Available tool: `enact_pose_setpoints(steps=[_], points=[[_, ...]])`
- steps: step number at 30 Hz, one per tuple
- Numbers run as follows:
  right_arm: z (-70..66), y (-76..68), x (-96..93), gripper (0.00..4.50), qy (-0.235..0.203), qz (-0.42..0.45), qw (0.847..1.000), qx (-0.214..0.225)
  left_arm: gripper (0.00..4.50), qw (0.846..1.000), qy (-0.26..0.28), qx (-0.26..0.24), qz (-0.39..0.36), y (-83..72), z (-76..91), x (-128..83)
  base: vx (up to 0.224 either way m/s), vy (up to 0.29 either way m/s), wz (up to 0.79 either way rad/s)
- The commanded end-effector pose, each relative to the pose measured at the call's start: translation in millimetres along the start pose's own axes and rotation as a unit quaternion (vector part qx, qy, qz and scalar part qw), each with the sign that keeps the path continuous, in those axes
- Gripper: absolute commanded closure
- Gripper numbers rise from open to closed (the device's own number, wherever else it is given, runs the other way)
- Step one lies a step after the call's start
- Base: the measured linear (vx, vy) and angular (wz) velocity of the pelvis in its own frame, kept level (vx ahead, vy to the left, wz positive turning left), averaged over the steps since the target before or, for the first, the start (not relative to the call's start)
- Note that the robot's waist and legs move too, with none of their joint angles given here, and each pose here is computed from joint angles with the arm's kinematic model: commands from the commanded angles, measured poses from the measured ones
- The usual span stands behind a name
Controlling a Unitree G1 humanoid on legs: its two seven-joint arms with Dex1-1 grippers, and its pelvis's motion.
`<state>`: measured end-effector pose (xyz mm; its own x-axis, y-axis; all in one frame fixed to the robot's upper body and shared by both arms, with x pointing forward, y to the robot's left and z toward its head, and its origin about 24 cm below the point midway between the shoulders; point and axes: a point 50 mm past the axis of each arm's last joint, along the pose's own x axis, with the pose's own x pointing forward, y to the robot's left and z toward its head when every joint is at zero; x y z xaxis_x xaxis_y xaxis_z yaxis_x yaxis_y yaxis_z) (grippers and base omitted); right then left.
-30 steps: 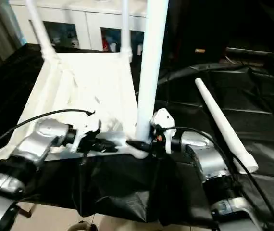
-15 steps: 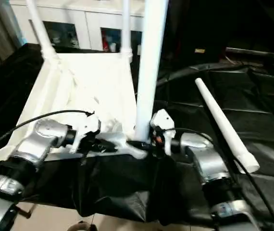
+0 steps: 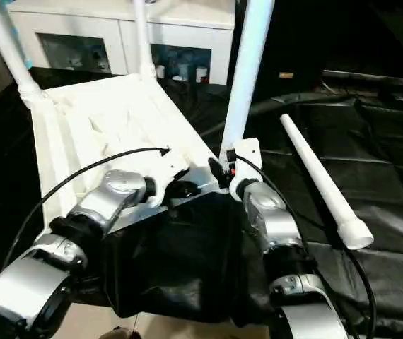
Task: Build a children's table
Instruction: Rotate leg to tighten
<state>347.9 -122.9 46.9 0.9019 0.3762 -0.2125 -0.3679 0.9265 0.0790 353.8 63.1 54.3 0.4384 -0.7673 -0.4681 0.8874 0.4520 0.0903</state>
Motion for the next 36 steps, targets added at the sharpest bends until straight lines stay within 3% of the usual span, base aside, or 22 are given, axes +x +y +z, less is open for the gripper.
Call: enact_pose_setpoints(steps=[1, 6, 9, 12, 13, 15, 16, 19, 25, 30, 31, 36], points=[[-14.2, 33.7, 2.5, 1.05, 0.019, 0.096, 0.995, 0.010, 4.50, 0.998, -0.039, 0.031, 0.034, 10.0, 25.1, -2, 0.000, 0.000, 0.00], [-6.8, 23.0, -8.0, 0.94, 0.001, 0.157, 0.987, -0.020, 4.50, 0.998, -0.046, 0.044, -0.004, 9.0, 16.8, -10, 0.000, 0.000, 0.00], [-7.4, 15.3, -17.8, 0.94, 0.011, 0.203, 0.977, -0.062, 4.50, 0.996, -0.059, 0.055, -0.047, 6.0, 12.7, -17, 0.000, 0.000, 0.00], [-5.3, 3.1, -29.8, 0.94, 0.023, 0.248, 0.964, -0.090, 4.50, 0.988, -0.070, 0.064, -0.118, 0.5, 6.6, -30, 0.000, 0.000, 0.00], [-3.0, -1.9, -37.6, 0.94, 0.028, 0.280, 0.954, -0.108, 4.50, 0.984, -0.071, 0.064, -0.149, -0.6, 3.0, -38, 0.000, 0.000, 0.00], [-2.4, -3.0, -39.7, 0.94, 0.030, 0.289, 0.950, -0.114, 4.50, 0.983, -0.070, 0.064, -0.156, -0.6, 1.9, -40, 0.000, 0.000, 0.00], [-1.7, -5.2, -46.6, 0.94, 0.040, 0.316, 0.940, -0.125, 4.50, 0.980, -0.057, 0.072, -0.178, -0.3, -3.8, -47, 0.000, 0.000, 0.00], [-1.4, -8.1, -54.5, 0.94, 0.052, 0.344, 0.927, -0.141, 4.50, 0.976, -0.047, 0.075, -0.198, 0.8, -9.3, -56, 0.000, 0.000, 0.00], [-2.7, -8.5, -58.0, 0.94, 0.057, 0.362, 0.920, -0.138, 4.50, 0.972, -0.036, 0.077, -0.221, 1.8, -14.1, -68, 0.000, 0.000, 0.00], [-3.3, -3.7, -56.3, 1.32, 0.049, 0.364, 0.922, -0.123, 4.50, 0.971, -0.038, 0.077, -0.223, 0.8, -14.3, -69, 0.000, 0.000, 0.00], [-3.9, -3.2, -56.4, 1.60, 0.049, 0.365, 0.921, -0.122, 4.50, 0.971, -0.038, 0.077, -0.224, 0.6, -14.3, -69, 0.000, 0.000, 0.00], [-10.1, 2.6, -57.9, 1.74, 0.052, 0.375, 0.919, -0.109, 4.50, 0.972, -0.044, 0.076, -0.218, -0.3, -13.4, -67, 0.000, 0.000, 0.00]])
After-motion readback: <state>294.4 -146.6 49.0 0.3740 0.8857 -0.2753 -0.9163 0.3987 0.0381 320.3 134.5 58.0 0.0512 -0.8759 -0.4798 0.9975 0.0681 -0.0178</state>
